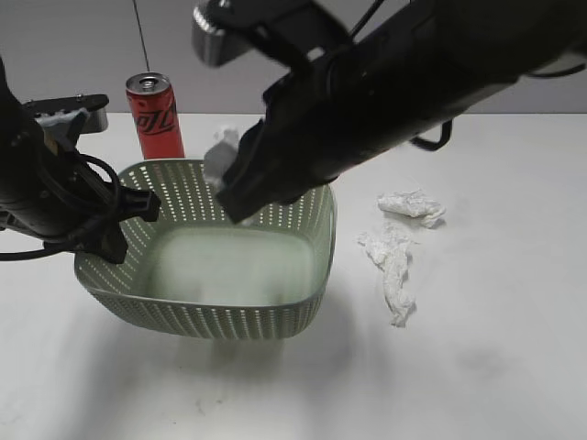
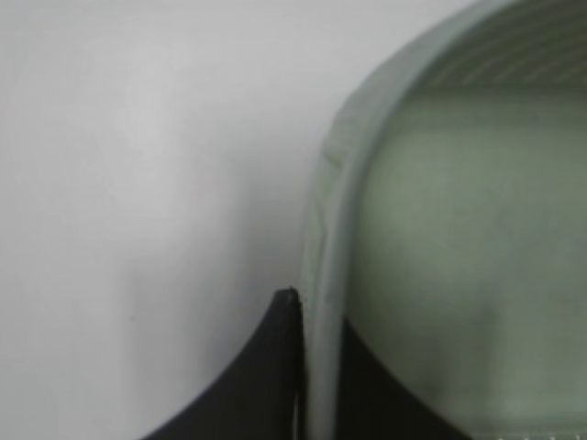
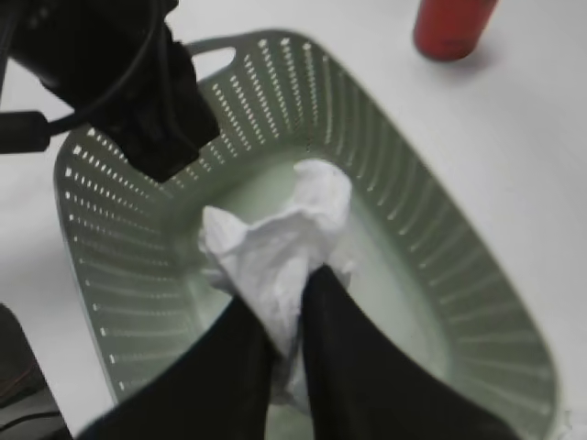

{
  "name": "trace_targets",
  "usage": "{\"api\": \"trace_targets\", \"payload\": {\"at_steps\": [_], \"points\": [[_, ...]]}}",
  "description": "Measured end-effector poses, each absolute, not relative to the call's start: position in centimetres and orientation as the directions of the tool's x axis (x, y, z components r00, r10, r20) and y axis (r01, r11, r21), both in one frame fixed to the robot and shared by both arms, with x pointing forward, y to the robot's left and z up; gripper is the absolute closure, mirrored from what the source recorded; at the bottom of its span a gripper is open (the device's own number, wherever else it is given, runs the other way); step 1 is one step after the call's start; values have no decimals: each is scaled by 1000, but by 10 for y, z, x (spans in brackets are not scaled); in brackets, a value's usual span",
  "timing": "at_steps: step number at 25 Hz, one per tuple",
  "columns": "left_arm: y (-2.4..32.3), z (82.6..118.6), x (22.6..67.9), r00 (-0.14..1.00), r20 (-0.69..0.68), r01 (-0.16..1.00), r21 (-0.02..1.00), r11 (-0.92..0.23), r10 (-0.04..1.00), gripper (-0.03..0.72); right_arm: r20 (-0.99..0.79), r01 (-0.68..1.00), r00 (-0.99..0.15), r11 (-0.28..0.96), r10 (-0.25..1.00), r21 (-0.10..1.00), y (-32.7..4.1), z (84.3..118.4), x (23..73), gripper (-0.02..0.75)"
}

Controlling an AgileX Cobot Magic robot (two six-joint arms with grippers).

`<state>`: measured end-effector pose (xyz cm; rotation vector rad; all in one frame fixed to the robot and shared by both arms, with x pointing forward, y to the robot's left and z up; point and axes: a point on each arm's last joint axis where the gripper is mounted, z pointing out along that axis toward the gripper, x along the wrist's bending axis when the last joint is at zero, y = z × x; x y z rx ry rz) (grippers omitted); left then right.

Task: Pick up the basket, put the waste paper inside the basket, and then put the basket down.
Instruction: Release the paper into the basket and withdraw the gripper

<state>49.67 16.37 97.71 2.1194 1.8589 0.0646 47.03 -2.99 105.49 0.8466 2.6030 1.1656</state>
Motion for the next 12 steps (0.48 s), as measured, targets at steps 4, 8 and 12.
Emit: {"api": "trace_targets", "payload": {"at_steps": [4,8,12], "points": [[164,977,497,152,-175,958,267,-102,973,689,98,453,-836,578,541,678,-17,1028,471,357],[164,977,496,151,-172,961,255,-105,973,689,53,419,-846,601,530,681,-18,1032,474,127],[164,977,495,151,-171,962,250,-105,974,689,-15,431,-793,579,608,693,-38,1060,498,146]]}}
